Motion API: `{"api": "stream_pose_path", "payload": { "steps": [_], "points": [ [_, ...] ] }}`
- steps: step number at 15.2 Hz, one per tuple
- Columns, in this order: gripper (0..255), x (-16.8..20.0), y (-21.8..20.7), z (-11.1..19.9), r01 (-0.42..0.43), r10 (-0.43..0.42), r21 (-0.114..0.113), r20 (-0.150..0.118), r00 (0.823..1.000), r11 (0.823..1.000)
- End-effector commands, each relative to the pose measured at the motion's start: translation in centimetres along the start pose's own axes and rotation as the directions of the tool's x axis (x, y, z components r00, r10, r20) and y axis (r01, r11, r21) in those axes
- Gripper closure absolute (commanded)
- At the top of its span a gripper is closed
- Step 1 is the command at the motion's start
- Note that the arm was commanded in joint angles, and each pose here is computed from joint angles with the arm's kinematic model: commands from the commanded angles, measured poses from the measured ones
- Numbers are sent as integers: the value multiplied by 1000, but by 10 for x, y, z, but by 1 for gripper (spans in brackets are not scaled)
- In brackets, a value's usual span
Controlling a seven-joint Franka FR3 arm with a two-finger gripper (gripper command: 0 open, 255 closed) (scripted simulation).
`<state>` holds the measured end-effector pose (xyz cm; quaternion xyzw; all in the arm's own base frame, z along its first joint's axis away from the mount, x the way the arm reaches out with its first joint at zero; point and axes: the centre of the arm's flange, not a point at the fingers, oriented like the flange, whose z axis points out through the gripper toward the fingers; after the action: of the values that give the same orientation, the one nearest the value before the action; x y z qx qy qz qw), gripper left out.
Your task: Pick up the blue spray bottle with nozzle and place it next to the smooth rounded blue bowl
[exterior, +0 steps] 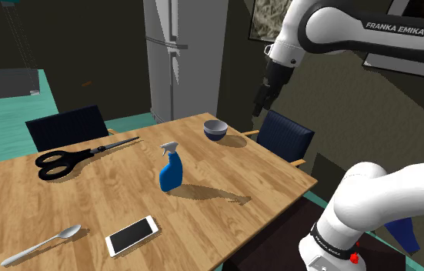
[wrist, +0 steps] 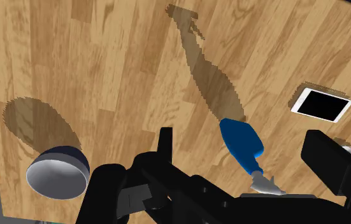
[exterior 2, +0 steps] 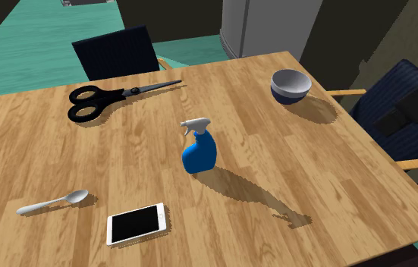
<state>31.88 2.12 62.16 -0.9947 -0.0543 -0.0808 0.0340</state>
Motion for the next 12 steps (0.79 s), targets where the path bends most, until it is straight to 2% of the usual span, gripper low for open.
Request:
{"api": "stream_pose_path", "payload": {
  "steps": [1, 3, 6, 9, 12],
  "points": [
    [0, 0, 0, 0, 0, 0, 0, 0, 1000, 1000],
    [0, 28, -4, 13, 73, -73, -13, 33, 997, 997],
    [0, 68, -14, 34, 183, -180, -27, 84, 980, 983],
    [0, 107, -27, 57, 291, -284, -36, 137, 949, 956],
    [0, 142, -44, 83, 396, -382, -39, 189, 904, 917]
  ]
}}
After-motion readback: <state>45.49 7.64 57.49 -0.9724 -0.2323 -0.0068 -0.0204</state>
